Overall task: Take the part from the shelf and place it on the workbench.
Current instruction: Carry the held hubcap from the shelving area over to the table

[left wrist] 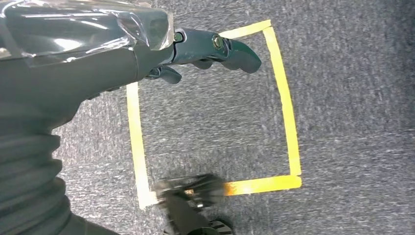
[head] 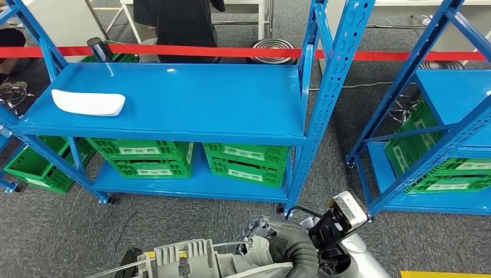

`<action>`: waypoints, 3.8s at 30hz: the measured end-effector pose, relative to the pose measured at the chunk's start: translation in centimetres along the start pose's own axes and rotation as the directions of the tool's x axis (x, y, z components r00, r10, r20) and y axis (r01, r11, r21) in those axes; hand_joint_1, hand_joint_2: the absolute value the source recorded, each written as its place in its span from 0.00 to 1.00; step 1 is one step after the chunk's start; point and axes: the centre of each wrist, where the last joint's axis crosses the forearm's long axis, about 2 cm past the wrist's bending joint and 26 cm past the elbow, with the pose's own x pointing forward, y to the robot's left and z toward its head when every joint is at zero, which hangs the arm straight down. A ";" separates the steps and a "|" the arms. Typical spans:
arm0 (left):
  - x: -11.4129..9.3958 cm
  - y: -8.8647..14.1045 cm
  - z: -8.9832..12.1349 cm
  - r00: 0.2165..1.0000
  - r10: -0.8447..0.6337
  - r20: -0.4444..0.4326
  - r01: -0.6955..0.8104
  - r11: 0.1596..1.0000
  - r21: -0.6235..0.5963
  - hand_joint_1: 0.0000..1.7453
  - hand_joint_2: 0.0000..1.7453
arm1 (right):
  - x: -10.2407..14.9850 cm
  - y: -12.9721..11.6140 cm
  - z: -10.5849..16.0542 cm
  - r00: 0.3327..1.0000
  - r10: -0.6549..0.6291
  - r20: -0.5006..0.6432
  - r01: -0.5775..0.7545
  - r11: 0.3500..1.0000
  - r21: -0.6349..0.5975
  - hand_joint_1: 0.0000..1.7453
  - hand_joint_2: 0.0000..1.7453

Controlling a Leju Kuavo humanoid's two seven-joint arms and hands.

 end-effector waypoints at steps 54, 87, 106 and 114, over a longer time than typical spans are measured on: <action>0.9 -1.2 -0.2 1.000 -0.008 -0.003 0.008 0.998 -0.062 0.00 1.00 | 0.0 -0.4 -0.3 1.000 0.028 0.005 -0.028 0.999 0.043 1.00 1.00; 0.5 -1.3 -0.1 1.000 0.007 -0.009 -0.007 0.999 -0.052 0.00 1.00 | 0.1 -0.2 -0.4 0.999 0.046 -0.009 -0.046 0.997 0.065 1.00 1.00; 0.5 -0.9 -0.1 1.000 0.025 -0.001 -0.025 0.999 -0.031 0.00 1.00 | 0.2 -0.2 -0.4 0.999 0.049 -0.002 -0.049 0.996 0.070 1.00 1.00; 0.5 -1.1 -0.1 1.000 0.028 0.002 -0.028 0.999 -0.035 0.00 1.00 | 0.4 -0.3 -0.5 0.998 0.056 0.003 -0.056 0.995 0.078 1.00 1.00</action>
